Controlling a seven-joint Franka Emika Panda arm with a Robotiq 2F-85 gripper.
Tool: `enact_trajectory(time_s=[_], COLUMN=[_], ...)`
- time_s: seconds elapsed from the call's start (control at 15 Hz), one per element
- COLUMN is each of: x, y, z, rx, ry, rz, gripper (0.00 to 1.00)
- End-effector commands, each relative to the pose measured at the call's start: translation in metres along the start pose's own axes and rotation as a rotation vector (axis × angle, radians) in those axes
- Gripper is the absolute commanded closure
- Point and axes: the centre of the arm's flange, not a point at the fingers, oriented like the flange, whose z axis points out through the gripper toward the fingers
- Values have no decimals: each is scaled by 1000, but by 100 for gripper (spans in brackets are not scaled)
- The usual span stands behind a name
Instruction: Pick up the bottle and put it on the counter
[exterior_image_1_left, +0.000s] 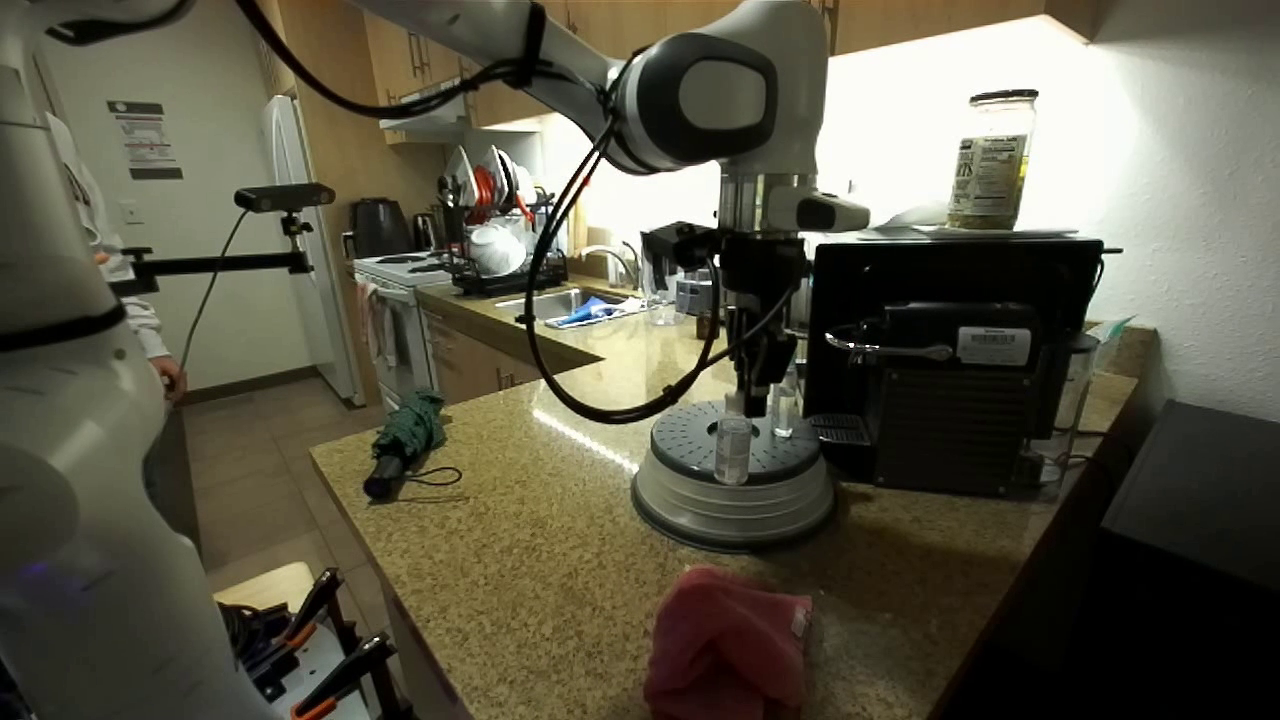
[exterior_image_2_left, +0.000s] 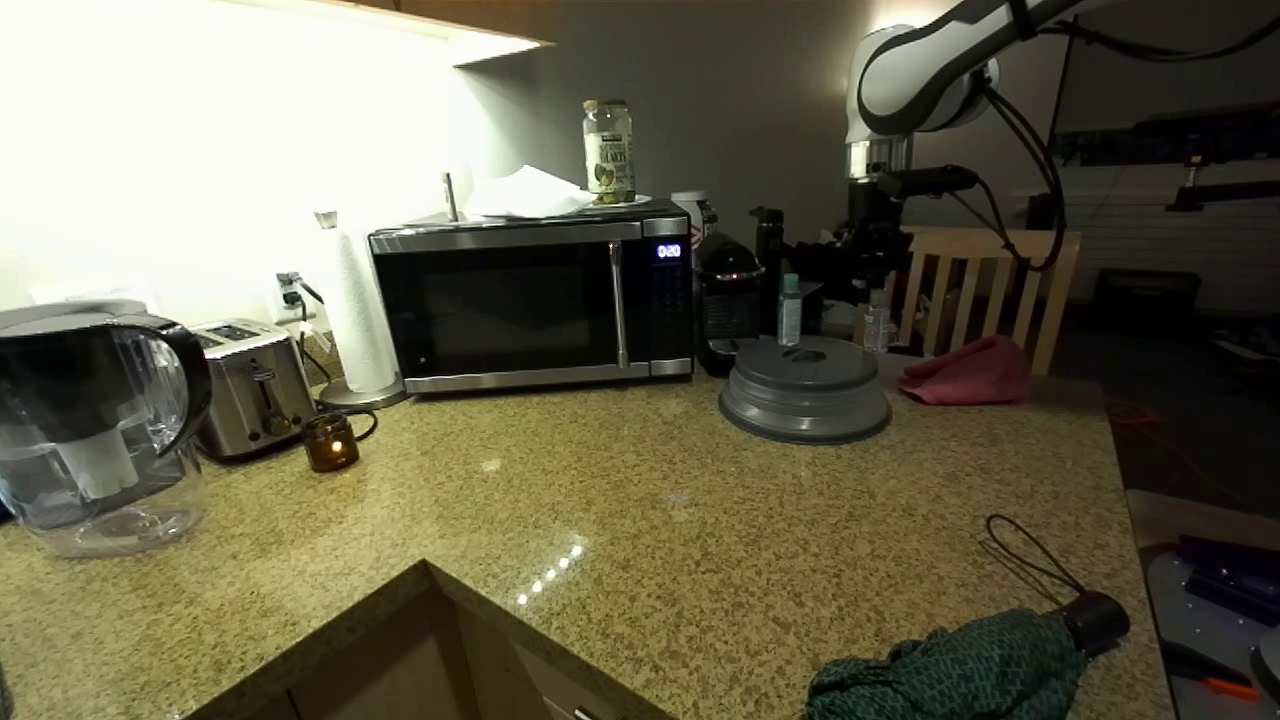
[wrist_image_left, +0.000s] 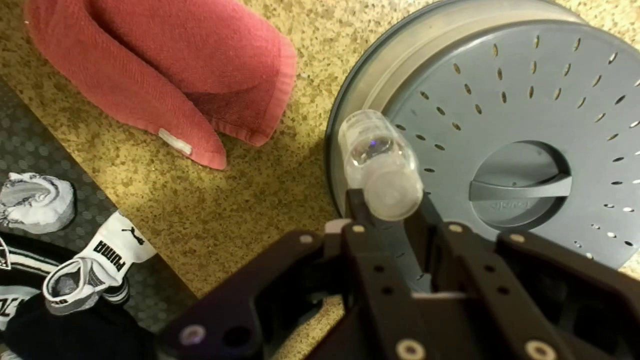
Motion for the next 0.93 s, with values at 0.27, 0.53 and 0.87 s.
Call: enact_trajectory(time_s=[0.27,0.53,0.87], x=[-6,-11,-23], y=[-1,-10,-34], z=[0,-6,-20], rx=[3,-1,-3], ry=[-3,7,29], rz=[-11,-30,-83], gripper=[92,92,92])
